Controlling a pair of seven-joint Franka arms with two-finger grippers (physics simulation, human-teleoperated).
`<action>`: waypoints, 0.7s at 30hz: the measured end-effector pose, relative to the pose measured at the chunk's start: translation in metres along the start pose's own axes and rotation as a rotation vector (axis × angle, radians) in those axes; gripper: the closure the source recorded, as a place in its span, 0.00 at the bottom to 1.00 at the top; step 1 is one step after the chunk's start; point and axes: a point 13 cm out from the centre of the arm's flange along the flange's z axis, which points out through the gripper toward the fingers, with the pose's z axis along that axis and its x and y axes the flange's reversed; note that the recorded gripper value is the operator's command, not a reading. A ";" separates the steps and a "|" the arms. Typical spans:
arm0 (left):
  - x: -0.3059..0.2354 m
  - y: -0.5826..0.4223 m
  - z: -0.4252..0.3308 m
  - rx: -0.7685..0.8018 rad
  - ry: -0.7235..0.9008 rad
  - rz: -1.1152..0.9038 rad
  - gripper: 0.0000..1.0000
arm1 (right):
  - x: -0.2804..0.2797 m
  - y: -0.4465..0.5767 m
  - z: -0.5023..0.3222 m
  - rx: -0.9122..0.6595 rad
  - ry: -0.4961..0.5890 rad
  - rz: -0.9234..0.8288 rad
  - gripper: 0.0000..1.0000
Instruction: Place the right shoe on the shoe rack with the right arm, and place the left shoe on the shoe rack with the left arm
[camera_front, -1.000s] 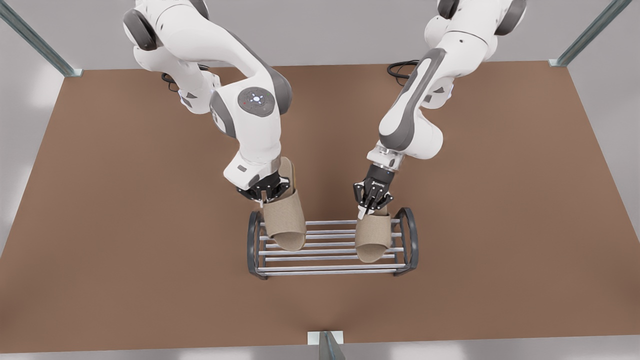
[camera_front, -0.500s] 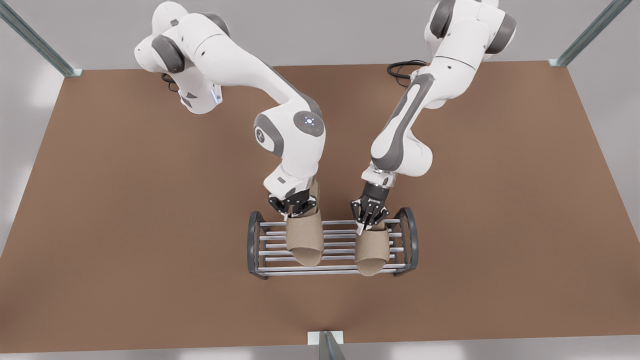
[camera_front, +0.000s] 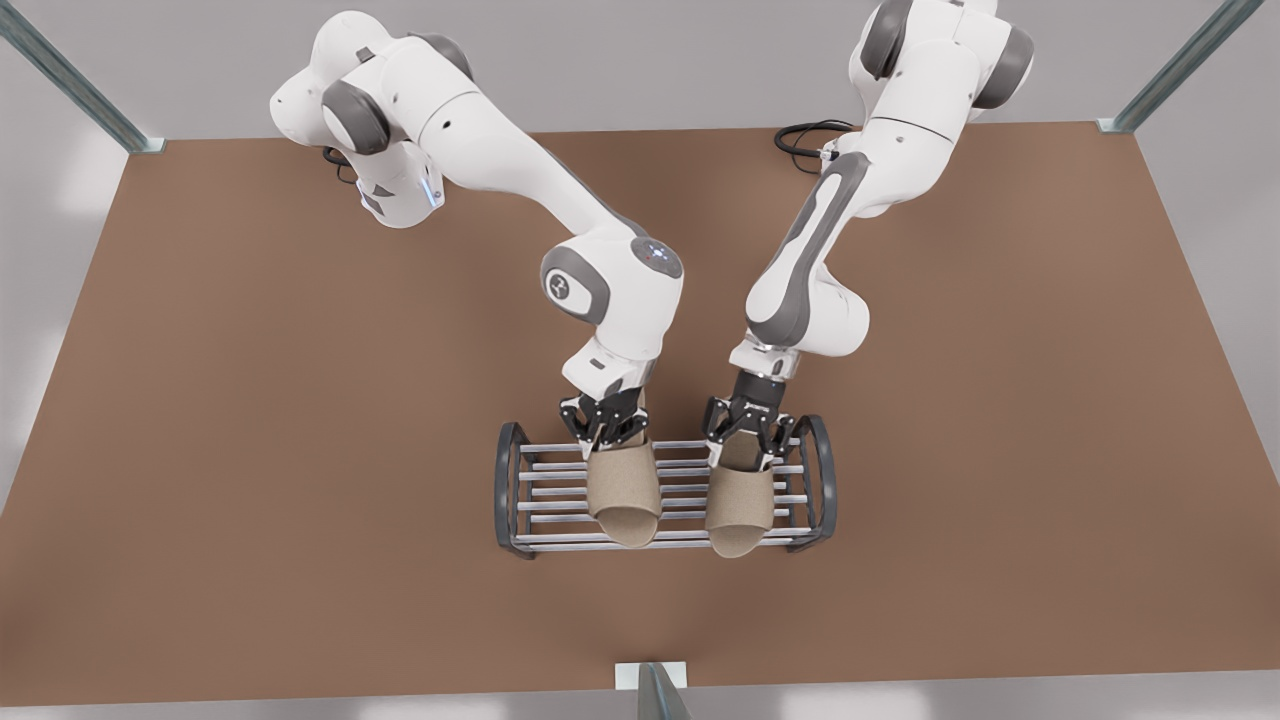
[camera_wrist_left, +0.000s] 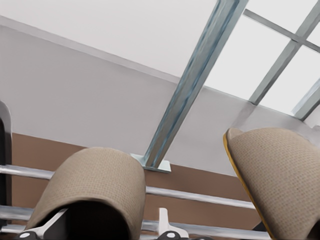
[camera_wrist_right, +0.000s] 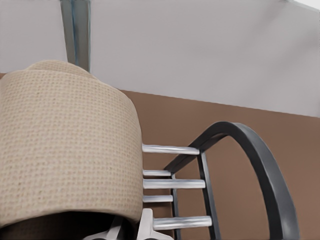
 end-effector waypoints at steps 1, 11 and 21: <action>0.001 0.000 0.000 0.000 0.001 0.000 0.00 | 0.002 0.003 0.001 0.002 -0.006 -0.001 0.79; -0.002 -0.008 -0.028 0.012 0.013 0.003 0.00 | 0.020 0.024 0.020 0.051 -0.063 -0.026 0.00; -0.030 -0.009 -0.052 0.023 0.012 -0.030 0.00 | 0.008 0.009 0.025 0.051 -0.071 0.031 0.00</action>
